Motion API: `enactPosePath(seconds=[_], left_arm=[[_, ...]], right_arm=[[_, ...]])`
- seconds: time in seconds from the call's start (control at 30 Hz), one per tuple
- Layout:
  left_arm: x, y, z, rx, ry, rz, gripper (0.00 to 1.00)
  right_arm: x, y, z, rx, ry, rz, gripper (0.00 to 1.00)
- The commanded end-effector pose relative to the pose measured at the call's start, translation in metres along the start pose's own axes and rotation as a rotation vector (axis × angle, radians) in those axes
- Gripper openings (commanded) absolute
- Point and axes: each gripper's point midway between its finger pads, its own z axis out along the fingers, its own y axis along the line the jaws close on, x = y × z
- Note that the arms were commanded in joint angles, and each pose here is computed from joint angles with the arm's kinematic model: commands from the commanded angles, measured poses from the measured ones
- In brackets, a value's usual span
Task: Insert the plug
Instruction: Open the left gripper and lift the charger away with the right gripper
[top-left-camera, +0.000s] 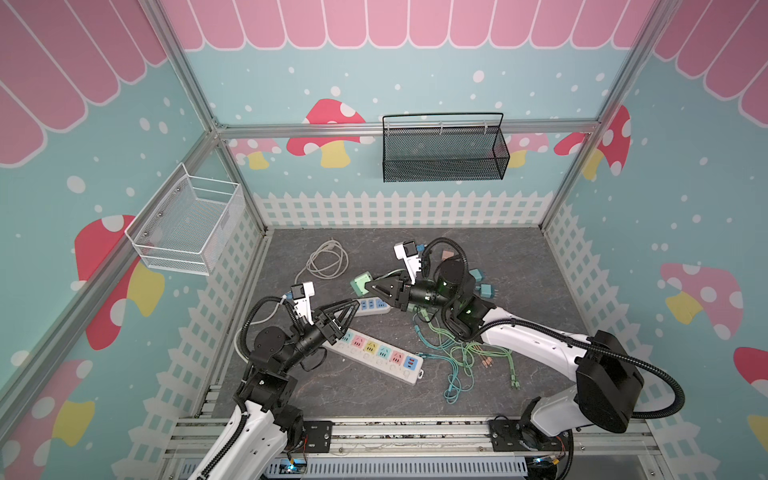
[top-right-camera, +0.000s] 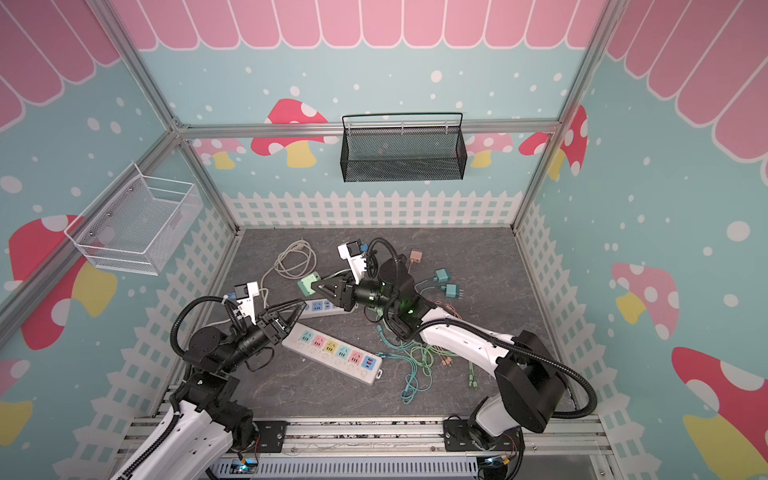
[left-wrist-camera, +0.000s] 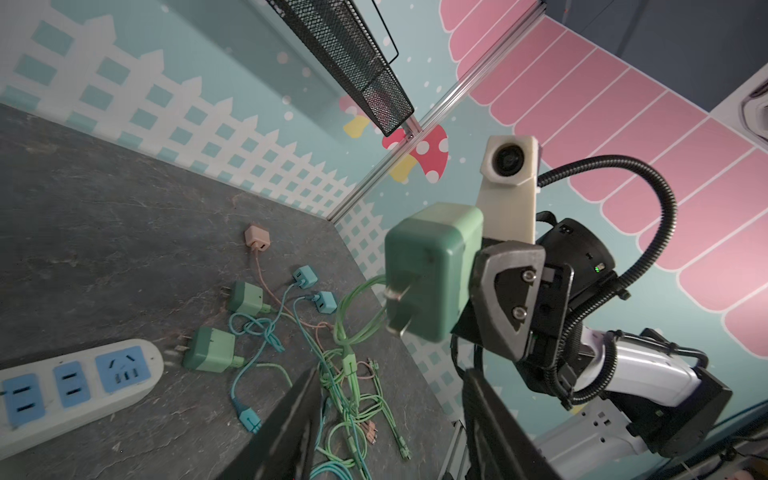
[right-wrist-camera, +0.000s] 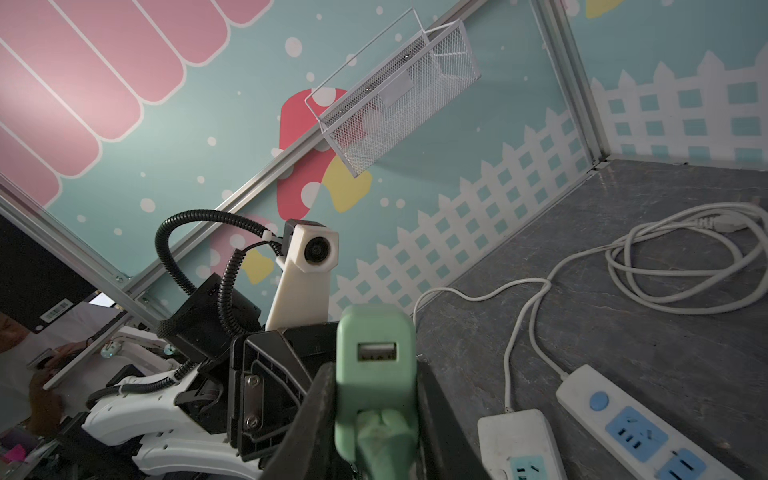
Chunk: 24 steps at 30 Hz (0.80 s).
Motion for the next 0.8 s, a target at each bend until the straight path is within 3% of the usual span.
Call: enactPosePath(seconds=[0.0, 0.27, 0.6, 0.77], left_arm=[[0.001, 0.019, -0.004, -0.132, 0.007, -0.009, 0.55], [0.014, 0.069, -0.022, -0.444, 0.077, -0.038, 0.56], [0.02, 0.1, -0.024, -0.625, 0.146, -0.067, 0.6], [0.014, 0.111, -0.024, -0.693, 0.16, -0.053, 0.61]], right_arm=[[-0.016, 0.001, -0.004, 0.054, 0.011, -0.073, 0.12], [-0.057, 0.007, -0.002, 0.139, 0.038, -0.181, 0.12], [-0.119, 0.018, 0.004, 0.211, 0.038, -0.308, 0.12], [-0.133, -0.002, 0.022, 0.218, 0.062, -0.345, 0.12]])
